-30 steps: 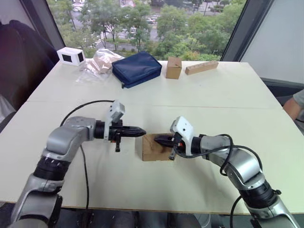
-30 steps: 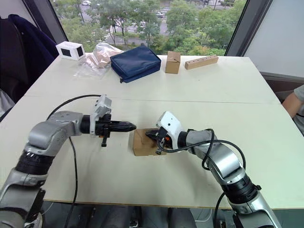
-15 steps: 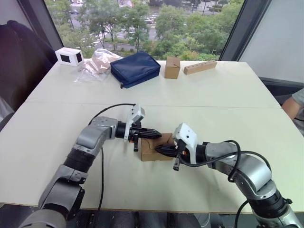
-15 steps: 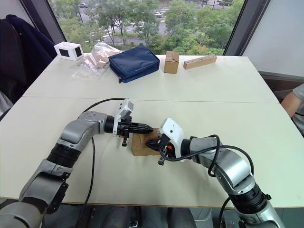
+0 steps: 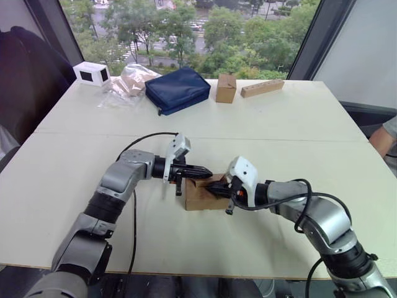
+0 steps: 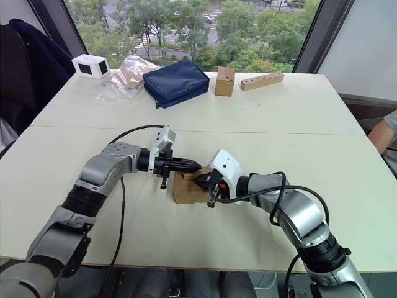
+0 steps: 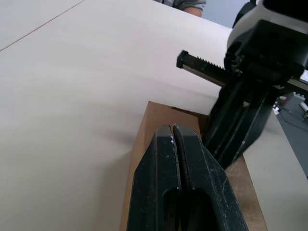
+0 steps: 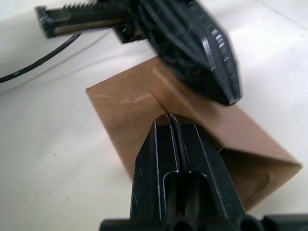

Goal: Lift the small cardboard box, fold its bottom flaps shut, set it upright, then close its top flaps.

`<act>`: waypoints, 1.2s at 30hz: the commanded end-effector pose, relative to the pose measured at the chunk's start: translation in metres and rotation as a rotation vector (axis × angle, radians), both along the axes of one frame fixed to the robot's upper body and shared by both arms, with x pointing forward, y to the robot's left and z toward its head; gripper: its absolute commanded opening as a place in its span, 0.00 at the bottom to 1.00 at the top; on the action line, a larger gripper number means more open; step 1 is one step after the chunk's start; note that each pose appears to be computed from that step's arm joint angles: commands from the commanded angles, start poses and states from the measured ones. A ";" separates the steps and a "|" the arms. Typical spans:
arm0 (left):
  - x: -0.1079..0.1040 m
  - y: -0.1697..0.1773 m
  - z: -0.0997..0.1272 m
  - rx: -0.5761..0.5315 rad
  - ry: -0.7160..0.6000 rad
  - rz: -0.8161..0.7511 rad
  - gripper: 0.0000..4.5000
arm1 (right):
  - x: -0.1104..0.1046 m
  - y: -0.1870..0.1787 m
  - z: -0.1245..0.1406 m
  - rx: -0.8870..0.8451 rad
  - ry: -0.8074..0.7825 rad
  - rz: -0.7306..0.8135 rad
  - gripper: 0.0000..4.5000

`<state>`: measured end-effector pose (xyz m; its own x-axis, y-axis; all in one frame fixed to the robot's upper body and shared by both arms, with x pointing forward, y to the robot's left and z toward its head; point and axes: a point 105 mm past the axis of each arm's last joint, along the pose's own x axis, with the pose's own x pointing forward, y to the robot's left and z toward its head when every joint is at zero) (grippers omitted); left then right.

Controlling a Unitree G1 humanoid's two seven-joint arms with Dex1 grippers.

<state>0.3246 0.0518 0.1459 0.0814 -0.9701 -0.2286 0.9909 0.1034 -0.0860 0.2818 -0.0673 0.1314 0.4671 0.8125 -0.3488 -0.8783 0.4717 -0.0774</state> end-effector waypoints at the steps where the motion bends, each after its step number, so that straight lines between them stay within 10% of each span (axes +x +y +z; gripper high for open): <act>1: -0.001 0.002 0.009 -0.015 -0.037 -0.002 0.00 | 0.004 -0.001 0.002 -0.005 -0.014 -0.006 0.00; 15: -0.014 0.012 -0.022 0.117 -0.072 -0.030 0.00 | -0.005 -0.015 0.031 0.085 -0.022 -0.009 0.00; 26: -0.008 0.011 0.036 -0.054 -0.121 0.037 0.00 | 0.007 -0.020 0.069 0.191 -0.114 -0.051 0.00; 36: -0.018 0.016 0.010 0.024 -0.087 0.081 0.00 | 0.009 -0.018 0.007 0.048 -0.004 -0.060 0.00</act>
<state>0.3099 0.0703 0.1533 0.1802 -0.9555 -0.2334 0.9803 0.1940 -0.0372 0.2903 -0.0863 0.1372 0.5154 0.7991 -0.3096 -0.8429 0.5379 -0.0148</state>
